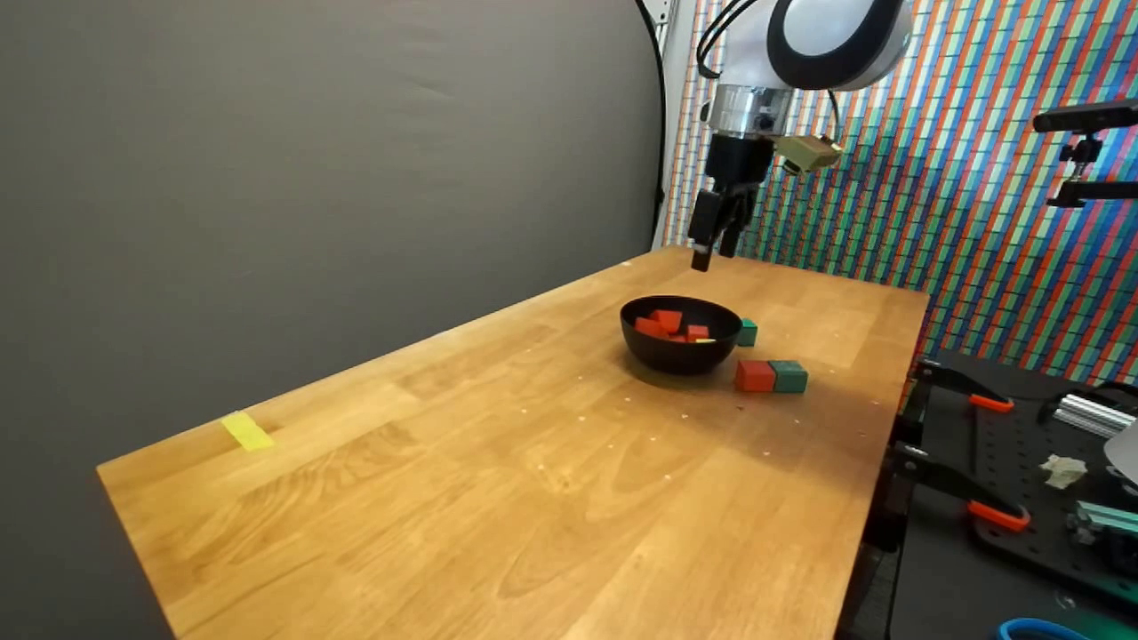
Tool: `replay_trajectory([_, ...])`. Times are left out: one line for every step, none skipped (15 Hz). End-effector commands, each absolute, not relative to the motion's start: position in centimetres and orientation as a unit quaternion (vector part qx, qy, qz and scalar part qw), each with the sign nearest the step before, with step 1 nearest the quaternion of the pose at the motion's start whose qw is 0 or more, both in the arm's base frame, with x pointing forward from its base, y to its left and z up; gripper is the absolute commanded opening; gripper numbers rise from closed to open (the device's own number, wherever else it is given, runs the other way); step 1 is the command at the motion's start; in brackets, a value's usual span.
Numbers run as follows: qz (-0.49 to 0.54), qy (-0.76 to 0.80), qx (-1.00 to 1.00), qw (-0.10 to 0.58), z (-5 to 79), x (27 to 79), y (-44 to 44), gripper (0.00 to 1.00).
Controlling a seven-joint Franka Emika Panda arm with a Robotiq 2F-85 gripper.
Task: Put all the blocks in the bowl one at a time except the right yellow block
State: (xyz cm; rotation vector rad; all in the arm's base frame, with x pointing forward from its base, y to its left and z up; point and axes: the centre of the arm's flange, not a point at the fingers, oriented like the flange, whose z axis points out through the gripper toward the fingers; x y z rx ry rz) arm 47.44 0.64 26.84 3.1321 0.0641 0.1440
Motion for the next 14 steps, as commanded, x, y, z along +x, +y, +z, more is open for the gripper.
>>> replay_trajectory([0.048, -0.079, 0.996, -0.007, 28.9, 43.5, -3.6, 1.00])
replay_trajectory([0.050, -0.106, 0.993, -0.012, 28.6, 42.8, -5.0, 1.00])
replay_trajectory([0.050, -0.133, 0.990, -0.016, 28.3, 42.3, -6.1, 1.00])
replay_trajectory([0.040, -0.087, 0.995, -0.007, 27.5, 44.2, -4.4, 1.00])
replay_trajectory([0.038, -0.105, 0.994, -0.009, 27.4, 43.6, -5.5, 1.00])
replay_trajectory([0.037, -0.114, 0.993, -0.009, 27.3, 43.1, -6.2, 1.00])
replay_trajectory([0.036, -0.119, 0.992, -0.009, 27.3, 43.0, -6.4, 1.00])
replay_trajectory([0.024, -0.116, 0.993, -0.007, 26.6, 43.8, -6.4, 1.00])
replay_trajectory([0.014, -0.124, 0.992, -0.015, 25.7, 44.5, -7.0, 1.00])
replay_trajectory([0.009, -0.135, 0.991, -0.019, 25.0, 44.8, -7.6, 1.00])
replay_trajectory([0.001, -0.142, 0.990, -0.025, 24.3, 44.8, -8.1, 1.00])
replay_trajectory([-0.006, -0.153, 0.988, -0.030, 23.5, 44.8, -8.6, 1.00])
replay_trajectory([-0.011, -0.161, 0.986, -0.036, 22.7, 44.9, -8.9, 1.00])
replay_trajectory([-0.017, -0.164, 0.985, -0.044, 21.9, 44.9, -9.1, 1.00])
